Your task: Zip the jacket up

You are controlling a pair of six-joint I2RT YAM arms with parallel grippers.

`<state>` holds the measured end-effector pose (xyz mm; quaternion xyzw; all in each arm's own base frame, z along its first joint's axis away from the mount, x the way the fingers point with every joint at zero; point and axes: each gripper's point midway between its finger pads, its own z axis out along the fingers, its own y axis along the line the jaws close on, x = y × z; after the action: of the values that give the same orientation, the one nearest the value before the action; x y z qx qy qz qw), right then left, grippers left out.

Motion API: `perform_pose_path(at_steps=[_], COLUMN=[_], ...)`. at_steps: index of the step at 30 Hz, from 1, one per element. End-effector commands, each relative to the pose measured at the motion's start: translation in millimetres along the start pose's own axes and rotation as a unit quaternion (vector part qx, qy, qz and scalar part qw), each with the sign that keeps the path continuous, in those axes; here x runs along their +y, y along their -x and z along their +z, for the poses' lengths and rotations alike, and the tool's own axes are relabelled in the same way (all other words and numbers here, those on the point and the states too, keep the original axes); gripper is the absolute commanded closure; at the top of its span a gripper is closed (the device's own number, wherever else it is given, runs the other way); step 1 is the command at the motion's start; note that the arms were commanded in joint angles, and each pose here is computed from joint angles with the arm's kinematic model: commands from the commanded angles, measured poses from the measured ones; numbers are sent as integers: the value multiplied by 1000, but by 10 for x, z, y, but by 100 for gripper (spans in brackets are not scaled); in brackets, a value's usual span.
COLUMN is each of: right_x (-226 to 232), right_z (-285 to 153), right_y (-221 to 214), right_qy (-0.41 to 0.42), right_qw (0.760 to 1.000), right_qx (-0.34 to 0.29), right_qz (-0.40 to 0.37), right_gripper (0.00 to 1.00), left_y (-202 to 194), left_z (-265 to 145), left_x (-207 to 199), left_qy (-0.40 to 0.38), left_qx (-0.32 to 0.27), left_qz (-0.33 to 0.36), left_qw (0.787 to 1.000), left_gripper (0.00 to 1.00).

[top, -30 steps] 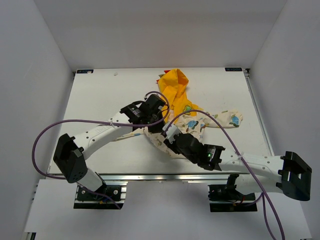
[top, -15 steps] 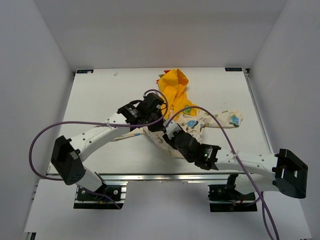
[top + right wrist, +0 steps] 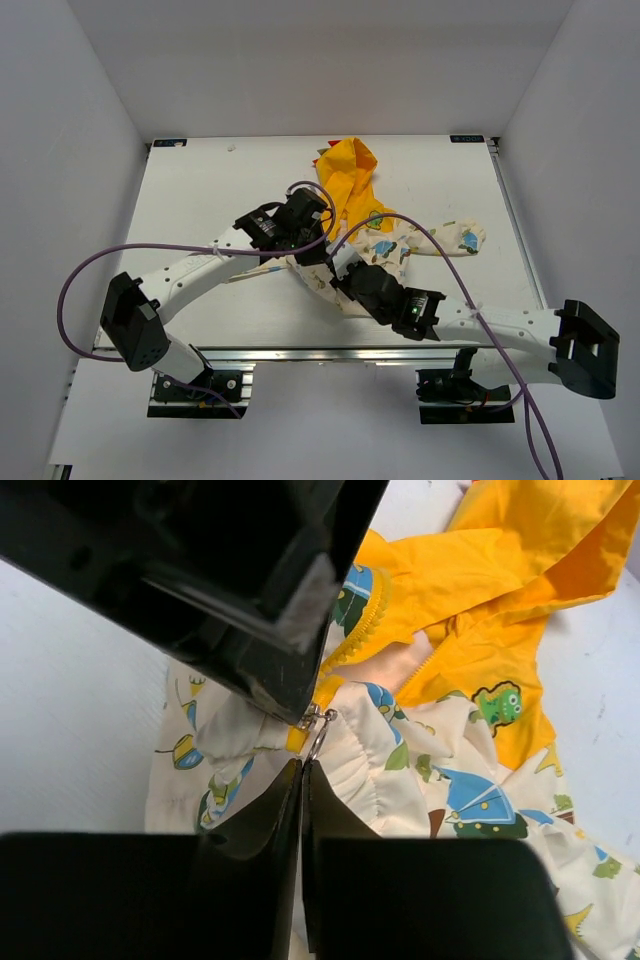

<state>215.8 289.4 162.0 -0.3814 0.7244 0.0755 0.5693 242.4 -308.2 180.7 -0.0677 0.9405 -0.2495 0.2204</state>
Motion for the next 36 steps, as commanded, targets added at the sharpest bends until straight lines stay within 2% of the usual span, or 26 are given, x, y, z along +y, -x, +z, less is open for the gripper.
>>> perform_pose_path(at_steps=[1,2,9,17,20,24,29,36], right_x=[5,18,75,-182,-253,-285,83,196], right_z=[-96,-109,-135,-114,-99,-24,-51,-99], right_y=[250,245,198,447,506,440,409,206], right_qy=[23,29,52,-14,-32,-48,65,105], right_qw=[999,999,999,1000,999,999,997,994], right_qx=[-30,-27,-6,-25,-32,-15,-24,-5], right_qz=[20,18,6,13,2,-13,-44,-18], right_gripper=[97,100,100,100,100,100,100,100], left_y=[64,65,28,-56,-91,-131,-197,-191], left_z=[-145,-135,-80,-35,-41,-41,-56,-92], left_x=[-55,-41,15,158,103,137,123,5], left_qy=[-21,-19,-17,-5,-25,-31,-51,-82], left_qx=[-20,-21,-17,-5,2,5,14,12], left_qz=[12,15,43,82,101,110,125,134], left_qw=[1000,1000,999,997,995,993,991,988], left_gripper=[100,100,100,100,100,100,100,100])
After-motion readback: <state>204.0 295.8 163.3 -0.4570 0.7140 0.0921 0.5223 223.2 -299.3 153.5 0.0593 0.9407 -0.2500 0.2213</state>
